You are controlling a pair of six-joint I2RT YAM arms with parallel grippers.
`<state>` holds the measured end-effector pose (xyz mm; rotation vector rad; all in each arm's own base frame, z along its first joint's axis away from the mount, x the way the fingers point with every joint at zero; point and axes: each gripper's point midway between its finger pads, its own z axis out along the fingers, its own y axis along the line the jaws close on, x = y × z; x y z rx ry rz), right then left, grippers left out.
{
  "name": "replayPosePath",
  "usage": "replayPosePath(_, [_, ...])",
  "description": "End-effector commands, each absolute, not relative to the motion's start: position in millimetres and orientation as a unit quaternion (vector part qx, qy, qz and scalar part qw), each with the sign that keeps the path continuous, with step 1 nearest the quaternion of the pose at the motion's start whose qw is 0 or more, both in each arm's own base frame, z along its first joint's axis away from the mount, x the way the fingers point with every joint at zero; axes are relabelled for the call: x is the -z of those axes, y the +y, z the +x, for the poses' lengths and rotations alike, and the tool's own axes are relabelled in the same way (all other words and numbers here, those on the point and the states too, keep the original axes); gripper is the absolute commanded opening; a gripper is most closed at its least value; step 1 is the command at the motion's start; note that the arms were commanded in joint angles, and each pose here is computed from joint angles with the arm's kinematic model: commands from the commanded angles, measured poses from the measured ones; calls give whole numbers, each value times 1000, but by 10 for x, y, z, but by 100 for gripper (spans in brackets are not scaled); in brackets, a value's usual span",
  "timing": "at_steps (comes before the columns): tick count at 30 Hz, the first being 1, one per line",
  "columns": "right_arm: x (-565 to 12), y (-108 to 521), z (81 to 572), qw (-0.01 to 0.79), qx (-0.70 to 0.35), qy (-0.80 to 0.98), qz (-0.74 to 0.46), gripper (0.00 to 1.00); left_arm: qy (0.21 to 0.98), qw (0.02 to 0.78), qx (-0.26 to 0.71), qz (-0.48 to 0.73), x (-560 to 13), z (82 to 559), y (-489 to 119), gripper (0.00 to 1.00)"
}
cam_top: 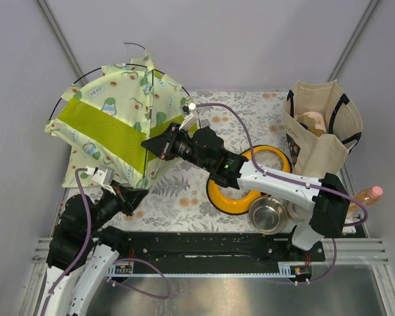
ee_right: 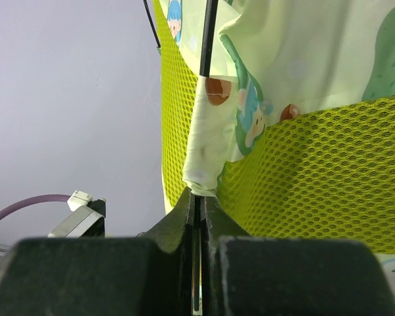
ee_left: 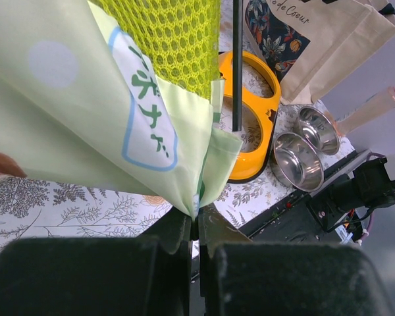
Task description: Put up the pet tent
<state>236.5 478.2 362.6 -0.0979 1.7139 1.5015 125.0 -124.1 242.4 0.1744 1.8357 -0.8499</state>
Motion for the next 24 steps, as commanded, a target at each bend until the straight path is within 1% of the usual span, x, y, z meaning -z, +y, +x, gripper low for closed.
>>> replayPosePath(1, [-3766,4440,3107,505,-556,658,54,0,765,498,394,112,-2460,969,-1340,0])
replayPosePath(19, [-3606,4531,3014,492,-554,670,44,0,756,509,397,106,-2524,984,-1333,0])
replayPosePath(24, [-3552,4571,2985,486,-555,674,42,0,749,506,413,107,-2566,985,-1385,0])
